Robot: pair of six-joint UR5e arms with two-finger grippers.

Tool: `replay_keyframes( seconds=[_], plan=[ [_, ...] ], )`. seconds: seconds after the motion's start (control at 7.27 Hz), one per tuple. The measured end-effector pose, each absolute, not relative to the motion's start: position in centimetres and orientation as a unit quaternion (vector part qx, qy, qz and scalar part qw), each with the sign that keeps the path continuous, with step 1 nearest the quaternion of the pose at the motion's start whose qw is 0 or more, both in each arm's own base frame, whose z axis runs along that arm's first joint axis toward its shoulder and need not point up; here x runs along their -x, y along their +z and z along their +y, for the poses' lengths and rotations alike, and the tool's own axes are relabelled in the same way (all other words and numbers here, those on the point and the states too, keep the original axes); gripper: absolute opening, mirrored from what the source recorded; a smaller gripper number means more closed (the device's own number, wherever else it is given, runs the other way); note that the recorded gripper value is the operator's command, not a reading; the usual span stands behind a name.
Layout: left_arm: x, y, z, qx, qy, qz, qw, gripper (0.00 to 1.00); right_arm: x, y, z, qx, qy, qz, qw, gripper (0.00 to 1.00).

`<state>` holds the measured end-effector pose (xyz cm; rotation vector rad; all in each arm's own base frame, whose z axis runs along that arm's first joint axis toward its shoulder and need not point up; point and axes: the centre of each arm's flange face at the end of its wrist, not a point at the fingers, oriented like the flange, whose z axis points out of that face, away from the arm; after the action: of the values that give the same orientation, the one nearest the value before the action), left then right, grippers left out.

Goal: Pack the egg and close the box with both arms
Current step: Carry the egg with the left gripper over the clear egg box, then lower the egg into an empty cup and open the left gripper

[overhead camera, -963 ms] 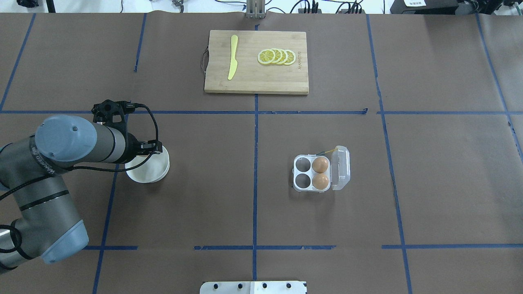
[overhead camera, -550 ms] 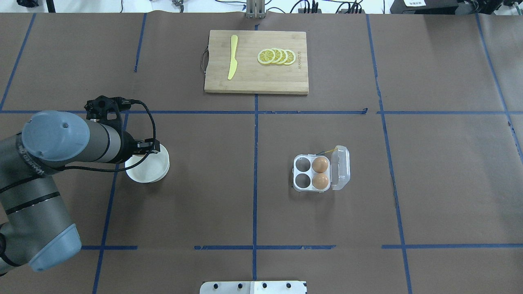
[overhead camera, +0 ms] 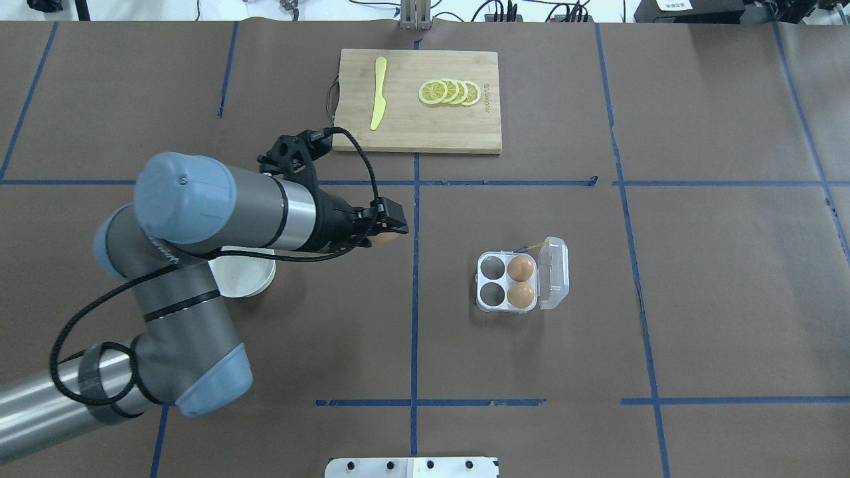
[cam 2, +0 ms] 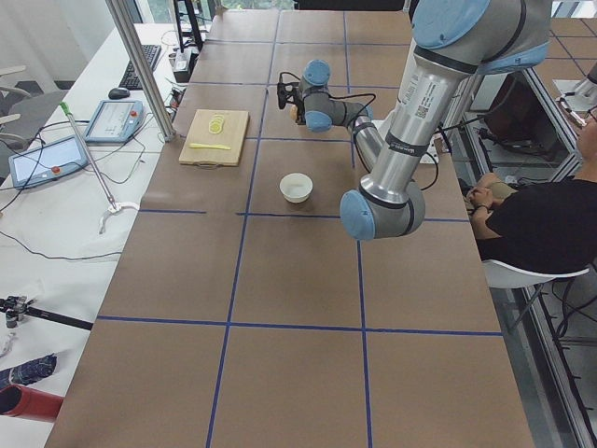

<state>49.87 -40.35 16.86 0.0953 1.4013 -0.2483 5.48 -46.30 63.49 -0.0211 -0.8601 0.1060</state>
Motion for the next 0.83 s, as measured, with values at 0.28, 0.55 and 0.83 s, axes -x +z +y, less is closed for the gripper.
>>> replay_keyframes(
  seconds=[0.28,0.55,0.83],
  plan=[
    [-57.5,14.2,-39.7,-0.026,-0.106,0.670,0.734,0.00,-5.5,63.8,-46.2,0.013,0.053,-0.417,0.907,1.00],
    [-63.4,12.5,-38.9,-0.040,-0.119,0.673,0.728,0.00,-5.5,63.8,-46.2,0.014,0.053,-0.418,0.907,1.00],
    [-66.3,12.3,-38.9,-0.043,-0.123,0.668,0.733,0.14,-5.3,63.7,-46.1,0.016,0.053,-0.429,0.902,1.00]
  ],
)
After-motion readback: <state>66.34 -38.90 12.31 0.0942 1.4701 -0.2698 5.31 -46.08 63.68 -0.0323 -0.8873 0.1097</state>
